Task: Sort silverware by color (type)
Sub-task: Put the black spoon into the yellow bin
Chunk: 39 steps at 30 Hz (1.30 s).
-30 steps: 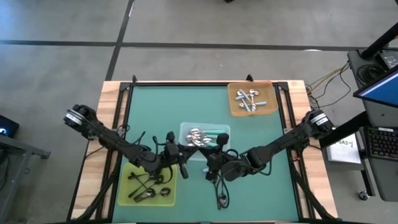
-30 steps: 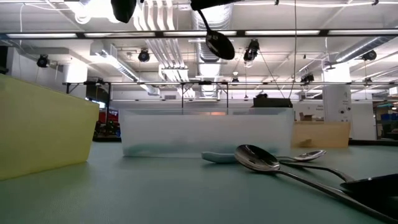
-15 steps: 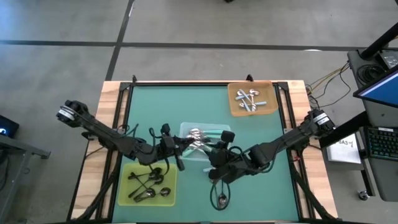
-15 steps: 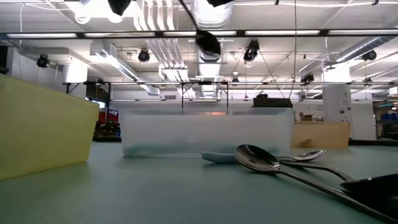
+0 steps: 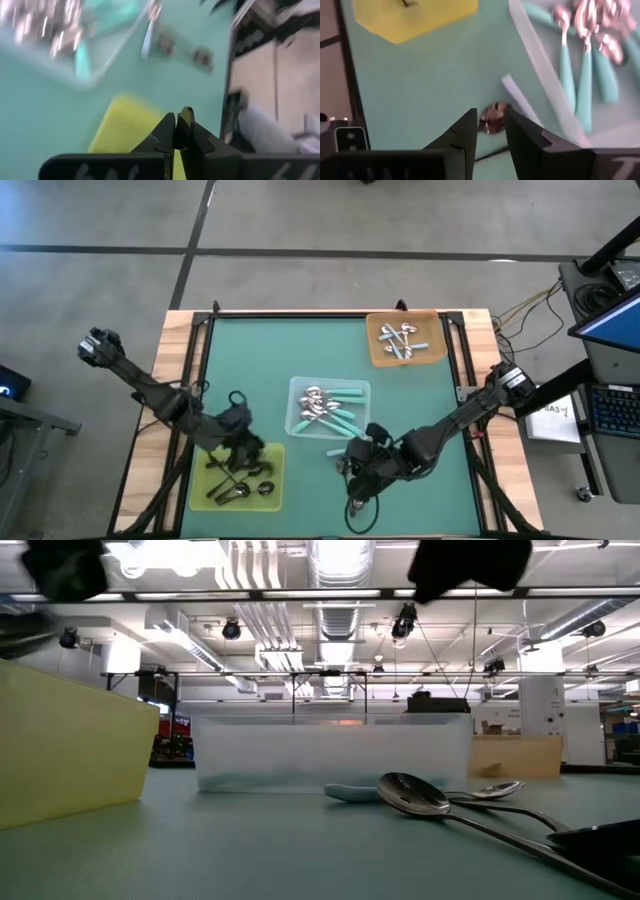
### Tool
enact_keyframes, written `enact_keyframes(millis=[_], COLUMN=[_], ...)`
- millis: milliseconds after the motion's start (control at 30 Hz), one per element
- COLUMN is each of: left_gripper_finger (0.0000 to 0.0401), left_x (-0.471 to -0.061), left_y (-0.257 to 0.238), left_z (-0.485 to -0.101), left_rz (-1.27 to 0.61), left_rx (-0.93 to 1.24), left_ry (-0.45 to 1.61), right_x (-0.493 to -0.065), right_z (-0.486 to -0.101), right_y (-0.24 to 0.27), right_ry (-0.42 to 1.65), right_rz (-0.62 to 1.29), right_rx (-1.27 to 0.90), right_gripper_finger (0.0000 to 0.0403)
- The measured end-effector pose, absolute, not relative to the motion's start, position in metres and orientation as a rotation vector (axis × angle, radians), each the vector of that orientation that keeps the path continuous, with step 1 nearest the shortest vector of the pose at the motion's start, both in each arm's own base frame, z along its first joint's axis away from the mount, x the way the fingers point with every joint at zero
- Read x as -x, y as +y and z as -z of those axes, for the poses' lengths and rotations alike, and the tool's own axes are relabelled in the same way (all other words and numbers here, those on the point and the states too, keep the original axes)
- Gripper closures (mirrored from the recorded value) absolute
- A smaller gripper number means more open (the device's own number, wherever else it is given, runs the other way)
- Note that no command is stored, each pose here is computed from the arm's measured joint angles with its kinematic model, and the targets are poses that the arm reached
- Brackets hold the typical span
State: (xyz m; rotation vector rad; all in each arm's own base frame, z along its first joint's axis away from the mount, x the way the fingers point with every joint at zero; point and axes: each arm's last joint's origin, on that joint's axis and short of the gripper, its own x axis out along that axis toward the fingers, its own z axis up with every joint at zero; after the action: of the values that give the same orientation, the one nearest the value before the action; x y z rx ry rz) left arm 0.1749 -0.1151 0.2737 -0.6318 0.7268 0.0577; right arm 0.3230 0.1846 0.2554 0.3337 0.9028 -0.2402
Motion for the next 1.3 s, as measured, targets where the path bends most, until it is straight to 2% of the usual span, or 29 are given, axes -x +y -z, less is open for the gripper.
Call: enact_keyframes(millis=[167,400,633,800,967,1300], left_gripper_finger=[0.0401,0.0376,0.033,0.0311,0.0305,0.0305], left_x=[-0.149,-0.14,-0.149,-0.158,-0.159,-0.16], left_y=[-0.117,-0.117,-0.124,-0.131,-0.133,-0.133], left_z=[-0.263,-0.258,-0.264,-0.272,-0.276,-0.275], left_rz=[-0.121,-0.107,0.044,0.178,0.233,0.238], left_rx=[0.704,0.684,0.614,0.562,0.505,0.495], left_ry=[0.962,1.104,1.005,0.891,0.845,0.841], right_x=[-0.327,-0.332,-0.333,-0.332,-0.334,-0.342], right_z=[-0.23,-0.208,-0.198,-0.197,-0.187,-0.143], right_y=[0.189,0.194,0.197,0.197,0.198,0.206], right_ry=[0.97,1.075,1.136,1.132,1.145,1.284], right_rz=[0.308,0.303,0.318,0.358,0.408,0.503], right_rx=[-0.402,-0.463,-0.558,-0.609,-0.653,-0.726], right_gripper_finger=[0.0309,0.0291,0.0265,0.0263,0.0268,0.0271])
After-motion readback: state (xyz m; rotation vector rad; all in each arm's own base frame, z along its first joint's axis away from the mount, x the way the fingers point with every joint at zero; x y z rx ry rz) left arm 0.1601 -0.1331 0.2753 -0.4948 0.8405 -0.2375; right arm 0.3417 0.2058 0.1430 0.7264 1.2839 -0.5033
